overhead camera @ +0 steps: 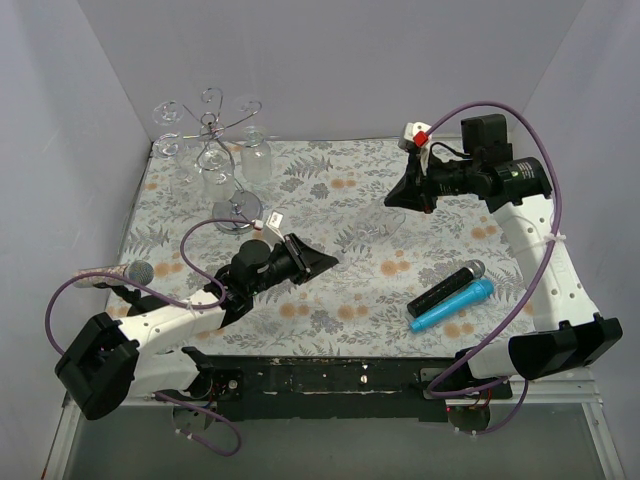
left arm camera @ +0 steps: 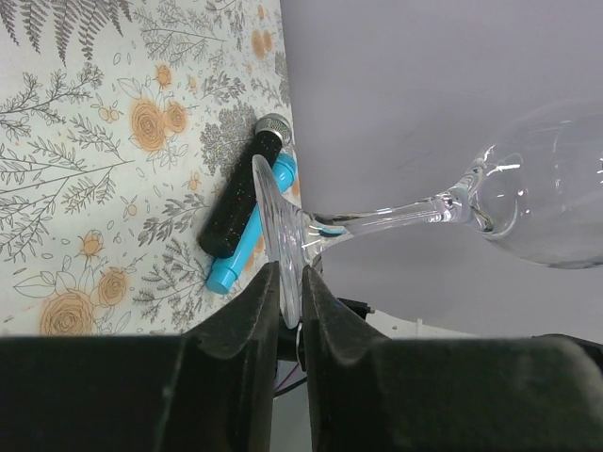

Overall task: Place the wine glass upside down on the wine glass rack
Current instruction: Turn the wine glass upside down at the wine rack.

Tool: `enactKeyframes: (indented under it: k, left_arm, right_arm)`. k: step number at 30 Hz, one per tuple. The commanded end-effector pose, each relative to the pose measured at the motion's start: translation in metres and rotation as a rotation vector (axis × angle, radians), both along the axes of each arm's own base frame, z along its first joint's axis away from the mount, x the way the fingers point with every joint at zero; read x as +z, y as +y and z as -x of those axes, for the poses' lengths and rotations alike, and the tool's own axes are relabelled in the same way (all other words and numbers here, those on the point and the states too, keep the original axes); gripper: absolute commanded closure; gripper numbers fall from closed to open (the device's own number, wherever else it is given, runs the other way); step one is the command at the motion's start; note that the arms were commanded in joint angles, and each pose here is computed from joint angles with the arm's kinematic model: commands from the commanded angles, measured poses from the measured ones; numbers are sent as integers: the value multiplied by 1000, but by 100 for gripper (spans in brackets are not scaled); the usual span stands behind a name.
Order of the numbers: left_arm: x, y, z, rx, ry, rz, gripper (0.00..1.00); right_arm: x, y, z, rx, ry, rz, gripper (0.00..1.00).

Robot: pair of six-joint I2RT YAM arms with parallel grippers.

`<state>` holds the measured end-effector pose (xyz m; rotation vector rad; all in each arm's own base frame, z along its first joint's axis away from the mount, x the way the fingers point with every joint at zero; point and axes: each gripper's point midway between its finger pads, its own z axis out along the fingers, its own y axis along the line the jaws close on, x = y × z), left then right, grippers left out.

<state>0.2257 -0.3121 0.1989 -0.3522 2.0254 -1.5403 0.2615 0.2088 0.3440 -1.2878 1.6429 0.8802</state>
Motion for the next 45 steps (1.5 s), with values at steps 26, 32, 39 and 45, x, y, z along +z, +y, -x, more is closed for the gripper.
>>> enactKeyframes:
  k: [26,32,39,45]
  left_arm:
    - [-6,34,0,126,-16,-98,100]
    - [-12,44,5,141,-15,-143,100]
    - [-15,59,4,180,-35,-219,100]
    - [-13,71,4,207,-49,-286,100]
  right_arm:
    - [-15,2,21,63,-10,-53,71]
    - [-17,-1,21,51,-25,-39,45]
    - [-11,-6,22,29,-58,-18,34]
    - [-7,-15,25,13,-108,3,31]
